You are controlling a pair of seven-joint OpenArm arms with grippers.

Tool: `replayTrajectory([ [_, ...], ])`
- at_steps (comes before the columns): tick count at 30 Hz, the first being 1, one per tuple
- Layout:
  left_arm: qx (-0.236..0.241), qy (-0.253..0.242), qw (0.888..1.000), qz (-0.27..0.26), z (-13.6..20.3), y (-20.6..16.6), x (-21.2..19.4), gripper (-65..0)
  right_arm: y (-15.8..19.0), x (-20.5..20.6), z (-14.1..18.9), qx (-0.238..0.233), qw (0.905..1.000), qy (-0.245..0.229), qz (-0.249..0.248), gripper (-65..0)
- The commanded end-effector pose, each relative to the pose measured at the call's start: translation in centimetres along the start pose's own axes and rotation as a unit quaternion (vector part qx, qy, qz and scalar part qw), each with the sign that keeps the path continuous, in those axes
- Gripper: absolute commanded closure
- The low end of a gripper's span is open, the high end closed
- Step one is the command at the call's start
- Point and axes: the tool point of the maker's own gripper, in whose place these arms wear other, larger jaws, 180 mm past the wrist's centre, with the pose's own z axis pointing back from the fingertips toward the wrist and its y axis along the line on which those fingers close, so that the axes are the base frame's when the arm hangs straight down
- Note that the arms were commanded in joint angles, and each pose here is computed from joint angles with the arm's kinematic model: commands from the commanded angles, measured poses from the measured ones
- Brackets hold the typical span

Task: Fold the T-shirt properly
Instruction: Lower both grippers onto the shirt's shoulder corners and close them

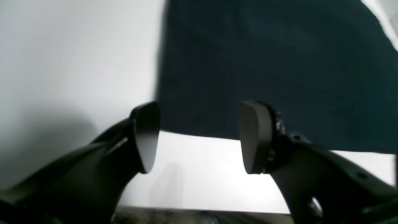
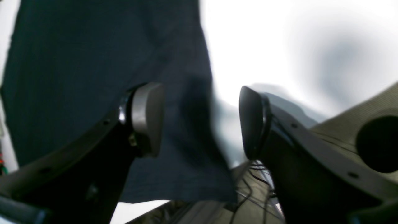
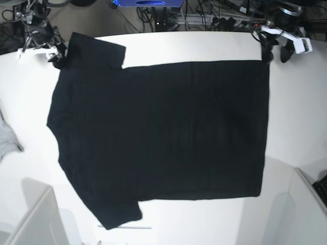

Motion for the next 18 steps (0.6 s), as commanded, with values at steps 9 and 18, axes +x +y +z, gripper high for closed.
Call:
replayTrajectory([
  [9, -0.004, 0.032, 0.999, 0.014, 0.0, 2.4, -1.9, -39.0, 1.2, -2.6, -0.4, 0.07, 0.9962, 0.046, 0.022, -35.4],
  [18, -0.013, 0.031, 0.999, 0.025, -0.6, 1.8, -2.3, -39.0, 2.4, -5.2, 0.0, 0.098, 0.9924, 0.072, 0.023, -35.1],
])
